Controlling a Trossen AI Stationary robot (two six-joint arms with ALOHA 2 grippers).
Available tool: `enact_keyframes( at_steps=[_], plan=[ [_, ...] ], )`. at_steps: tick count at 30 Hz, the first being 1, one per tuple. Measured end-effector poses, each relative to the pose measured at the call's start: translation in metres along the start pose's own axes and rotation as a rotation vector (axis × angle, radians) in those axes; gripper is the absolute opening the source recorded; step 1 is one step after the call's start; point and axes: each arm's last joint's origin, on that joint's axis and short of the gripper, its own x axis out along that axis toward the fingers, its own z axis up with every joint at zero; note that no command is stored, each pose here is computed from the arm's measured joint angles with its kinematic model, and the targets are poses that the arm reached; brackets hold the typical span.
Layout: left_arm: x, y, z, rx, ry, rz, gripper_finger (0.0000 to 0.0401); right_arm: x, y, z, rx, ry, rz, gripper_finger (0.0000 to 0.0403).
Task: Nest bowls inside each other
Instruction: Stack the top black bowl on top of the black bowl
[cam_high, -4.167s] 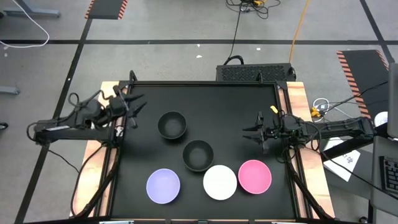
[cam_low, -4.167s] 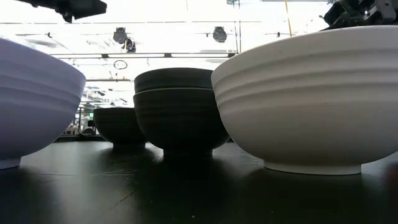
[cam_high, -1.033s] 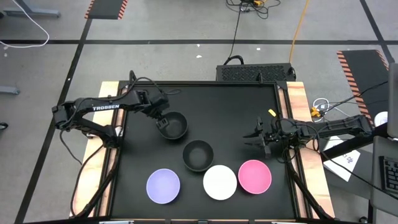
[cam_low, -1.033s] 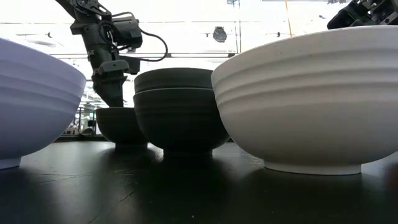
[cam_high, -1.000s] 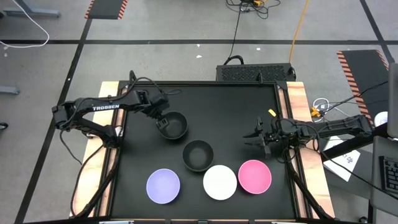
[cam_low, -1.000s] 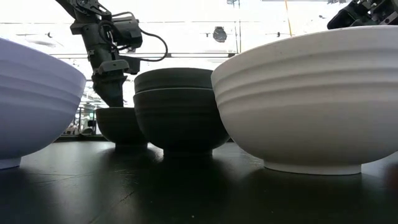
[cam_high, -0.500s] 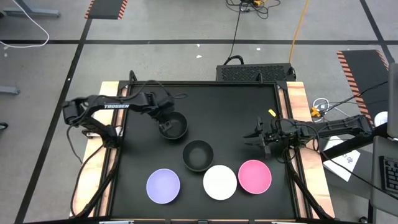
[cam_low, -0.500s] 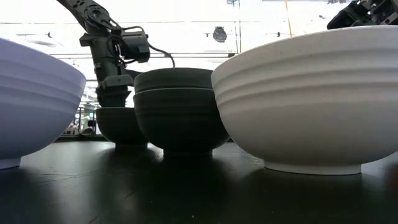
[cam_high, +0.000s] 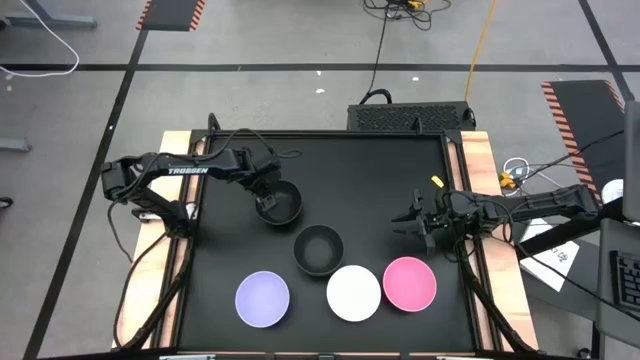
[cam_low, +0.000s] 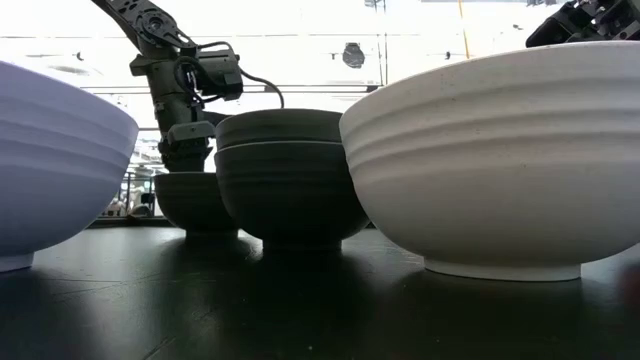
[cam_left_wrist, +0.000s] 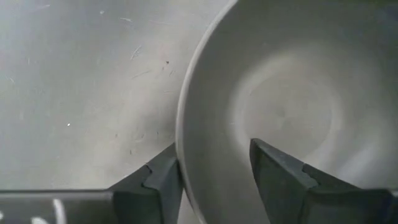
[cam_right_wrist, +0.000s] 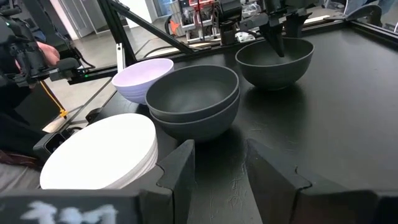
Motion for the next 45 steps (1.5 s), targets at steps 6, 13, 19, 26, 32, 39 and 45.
enact_keyframes(
  at_steps=[6,13,19,26,32,39,45],
  plan=[
    [-0.008,-0.001,0.008,0.013,-0.015,-0.003,0.0148,0.0,0.0,0.0,0.0,0.0,0.0,0.0135],
    [-0.015,-0.002,0.014,0.032,-0.025,-0.008,0.0076,0.0,0.0,0.0,0.0,0.0,0.0,0.0135],
    [-0.016,-0.003,0.013,0.047,-0.012,-0.059,0.0012,0.0,0.0,0.0,0.0,-0.001,0.0,0.0135],
    [-0.016,-0.003,0.014,0.059,-0.023,-0.036,0.0006,0.002,-0.004,-0.014,0.01,0.026,-0.007,0.0135],
    [-0.016,-0.001,0.015,0.086,-0.037,-0.005,0.0004,0.002,-0.004,-0.014,0.019,-0.003,0.001,0.0135],
    [-0.039,-0.004,0.035,0.123,-0.097,-0.027,0.0003,0.002,-0.004,-0.014,0.017,-0.011,0.003,0.0135],
    [-0.08,-0.014,0.059,0.171,-0.185,-0.044,0.0003,0.002,-0.004,-0.014,0.014,-0.006,0.002,0.0135]
  ],
)
